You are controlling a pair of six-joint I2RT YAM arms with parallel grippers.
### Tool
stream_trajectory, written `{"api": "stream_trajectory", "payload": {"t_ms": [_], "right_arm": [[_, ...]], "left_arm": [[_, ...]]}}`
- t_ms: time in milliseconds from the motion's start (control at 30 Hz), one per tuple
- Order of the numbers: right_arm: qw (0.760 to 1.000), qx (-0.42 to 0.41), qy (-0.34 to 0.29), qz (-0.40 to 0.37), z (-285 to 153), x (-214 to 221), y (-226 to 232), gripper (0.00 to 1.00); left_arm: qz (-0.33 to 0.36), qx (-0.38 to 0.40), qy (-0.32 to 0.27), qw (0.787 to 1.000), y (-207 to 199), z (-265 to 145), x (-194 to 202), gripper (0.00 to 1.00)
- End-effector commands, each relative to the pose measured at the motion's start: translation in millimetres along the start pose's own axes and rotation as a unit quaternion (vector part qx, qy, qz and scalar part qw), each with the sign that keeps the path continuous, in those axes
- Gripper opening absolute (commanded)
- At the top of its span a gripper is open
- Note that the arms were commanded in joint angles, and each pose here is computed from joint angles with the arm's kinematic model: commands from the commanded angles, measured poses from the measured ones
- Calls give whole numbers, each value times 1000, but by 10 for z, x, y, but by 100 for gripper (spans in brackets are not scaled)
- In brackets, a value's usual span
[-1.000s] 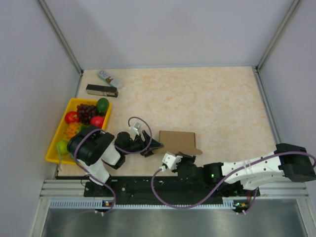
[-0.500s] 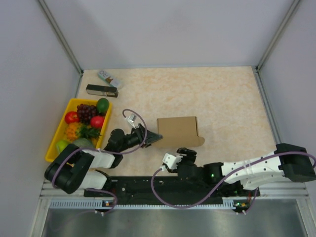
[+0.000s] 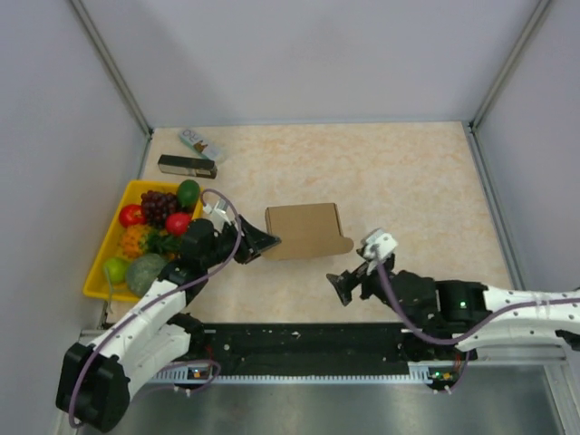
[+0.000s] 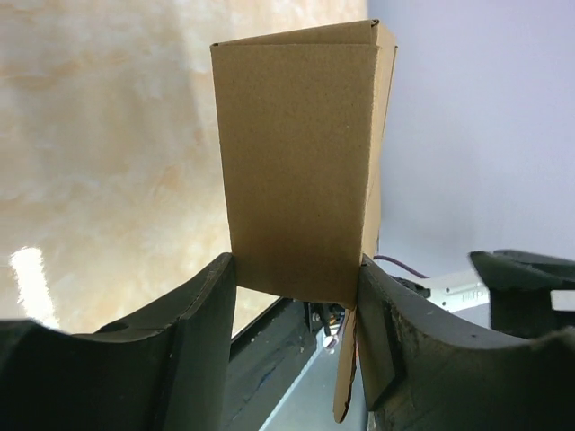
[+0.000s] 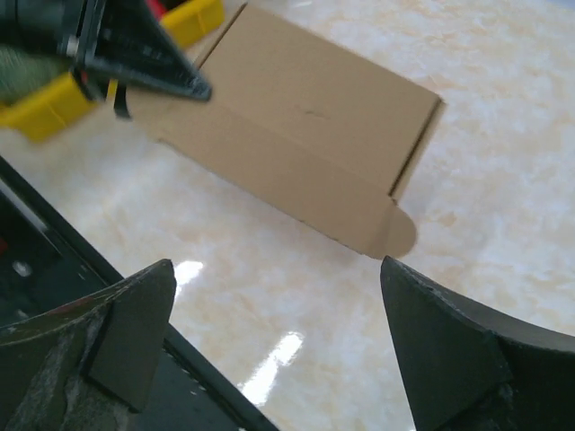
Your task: Fold the paper box
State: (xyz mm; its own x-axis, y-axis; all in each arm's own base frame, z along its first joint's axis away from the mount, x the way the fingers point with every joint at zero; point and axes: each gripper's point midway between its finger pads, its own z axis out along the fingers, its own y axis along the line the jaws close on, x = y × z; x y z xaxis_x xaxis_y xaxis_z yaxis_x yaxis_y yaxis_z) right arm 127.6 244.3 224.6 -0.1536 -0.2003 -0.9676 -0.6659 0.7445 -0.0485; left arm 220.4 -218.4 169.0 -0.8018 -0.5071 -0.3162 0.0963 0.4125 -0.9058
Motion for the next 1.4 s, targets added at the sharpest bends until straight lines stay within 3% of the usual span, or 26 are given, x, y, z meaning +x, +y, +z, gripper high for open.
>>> {"api": "stream_trajectory", "payload": {"t_ms": [0, 133, 267, 367, 400, 433, 500, 533, 633, 700, 833, 933, 967, 1033, 1067, 1133, 1233, 1300, 1367], "right_arm": [[974, -4, -34, 226, -214, -310, -245, 98], [951, -26, -26, 306, -171, -441, -463, 99], [931, -87, 102, 341, 193, -158, -407, 99], [921, -69, 101, 369, 328, -81, -547, 99], [915, -68, 71, 392, 414, -173, -686, 99], [884, -104, 94, 446, 405, -65, -586, 99], [856, -130, 65, 496, 538, -95, -788, 99], [814, -173, 91, 546, 499, 39, -668, 99], [761, -244, 86, 595, 520, 119, -602, 99], [733, -268, 81, 621, 501, 111, -544, 99], [713, -296, 70, 632, 445, 218, -478, 93], [752, -292, 30, 591, 450, 211, -536, 93], [755, -262, 40, 600, 473, 293, -590, 94], [797, -224, 23, 561, 560, 308, -716, 99], [801, -197, 48, 564, 548, 399, -725, 99], [862, -155, 22, 481, 598, 212, -921, 99], [927, -54, 14, 370, 478, 123, -1231, 99], [958, -36, -5, 284, 359, 6, -1311, 99], [973, -45, -18, 227, 322, -176, -1252, 99]], "left_arm": [[7, -49, 14, 999, 83, -170, -12, 28], [27, -51, 12, 998, 23, -291, -66, 27], [31, -33, 18, 999, -70, -378, -39, 24], [28, -26, 17, 999, -117, -430, -21, 18], [31, -21, 17, 999, -146, -444, -19, 18], [32, -18, 19, 999, -162, -459, -11, 18], [33, -11, 23, 999, -199, -479, 5, 20], [33, -3, 31, 999, -230, -487, 27, 20], [20, 15, 48, 999, -256, -468, 80, 21], [15, 30, 51, 998, -257, -438, 95, 21], [-13, 46, 60, 997, -259, -401, 127, 21], [-31, 34, 58, 997, -216, -390, 122, 21], [-36, 32, 57, 997, -216, -388, 115, 21], [-55, 19, 57, 997, -185, -391, 121, 21], [-64, 5, 53, 997, -147, -395, 112, 20], [-91, -26, 32, 995, -66, -385, 38, 18], [-165, -61, 45, 983, 39, -369, 75, 15], [-202, -74, 56, 975, 39, -352, 87, 9], [-221, -86, 69, 969, 9, -321, 69, 7]]}}
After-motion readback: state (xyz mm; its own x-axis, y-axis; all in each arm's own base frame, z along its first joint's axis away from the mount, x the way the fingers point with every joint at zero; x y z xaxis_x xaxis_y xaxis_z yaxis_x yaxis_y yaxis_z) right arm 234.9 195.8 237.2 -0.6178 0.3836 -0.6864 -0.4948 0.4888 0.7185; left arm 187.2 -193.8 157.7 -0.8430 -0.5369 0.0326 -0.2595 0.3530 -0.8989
